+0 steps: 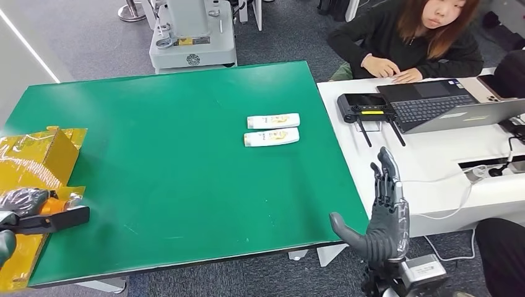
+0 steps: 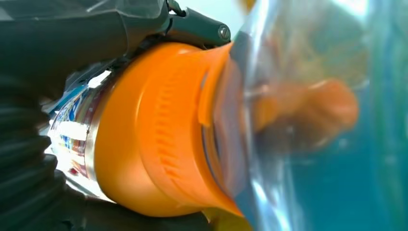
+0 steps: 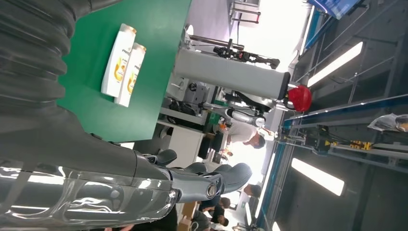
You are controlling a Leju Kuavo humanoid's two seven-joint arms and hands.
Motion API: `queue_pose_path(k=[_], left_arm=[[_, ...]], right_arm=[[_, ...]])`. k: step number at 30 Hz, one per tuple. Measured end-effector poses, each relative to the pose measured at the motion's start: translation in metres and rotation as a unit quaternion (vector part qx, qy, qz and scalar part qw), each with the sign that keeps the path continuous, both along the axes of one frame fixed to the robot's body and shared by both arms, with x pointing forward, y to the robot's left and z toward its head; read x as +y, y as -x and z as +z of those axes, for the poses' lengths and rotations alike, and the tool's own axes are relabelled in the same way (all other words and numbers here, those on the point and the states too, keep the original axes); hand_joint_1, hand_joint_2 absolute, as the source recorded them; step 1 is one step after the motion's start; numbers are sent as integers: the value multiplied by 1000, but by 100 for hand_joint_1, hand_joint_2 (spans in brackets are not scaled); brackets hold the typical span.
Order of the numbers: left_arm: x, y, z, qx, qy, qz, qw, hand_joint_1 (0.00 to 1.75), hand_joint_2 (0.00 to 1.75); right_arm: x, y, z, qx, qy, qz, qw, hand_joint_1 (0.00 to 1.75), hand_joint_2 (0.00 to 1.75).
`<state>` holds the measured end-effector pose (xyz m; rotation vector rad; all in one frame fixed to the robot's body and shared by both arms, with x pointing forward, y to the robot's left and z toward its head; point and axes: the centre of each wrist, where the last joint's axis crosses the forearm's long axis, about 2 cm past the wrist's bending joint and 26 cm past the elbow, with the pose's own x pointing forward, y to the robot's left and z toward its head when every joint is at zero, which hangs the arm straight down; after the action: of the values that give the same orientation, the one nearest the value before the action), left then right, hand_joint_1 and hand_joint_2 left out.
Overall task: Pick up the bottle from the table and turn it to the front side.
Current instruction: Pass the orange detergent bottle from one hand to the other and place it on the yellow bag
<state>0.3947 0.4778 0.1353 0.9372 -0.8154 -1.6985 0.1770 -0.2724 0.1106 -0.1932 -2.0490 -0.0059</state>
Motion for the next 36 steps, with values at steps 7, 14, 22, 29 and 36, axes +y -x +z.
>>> queue_pose_path(k=[7,14,22,29,36], left_arm=[[-59,-9,-18,-28,50,-78,995,175,175],[-118,-16,-26,-31,99,-136,985,0,175],[-151,-20,-26,-19,138,-127,982,0,175],[-155,-21,-26,-18,147,-109,983,0,175],[-165,-20,-27,-28,151,-107,982,0,175]], right_arm=[[2,3,9,5,19,3,1000,0,175],[8,-2,12,9,21,14,1000,0,175],[10,-11,11,19,23,21,999,0,175],[9,-14,5,33,26,29,999,0,175],[9,-17,0,45,30,37,998,0,175]])
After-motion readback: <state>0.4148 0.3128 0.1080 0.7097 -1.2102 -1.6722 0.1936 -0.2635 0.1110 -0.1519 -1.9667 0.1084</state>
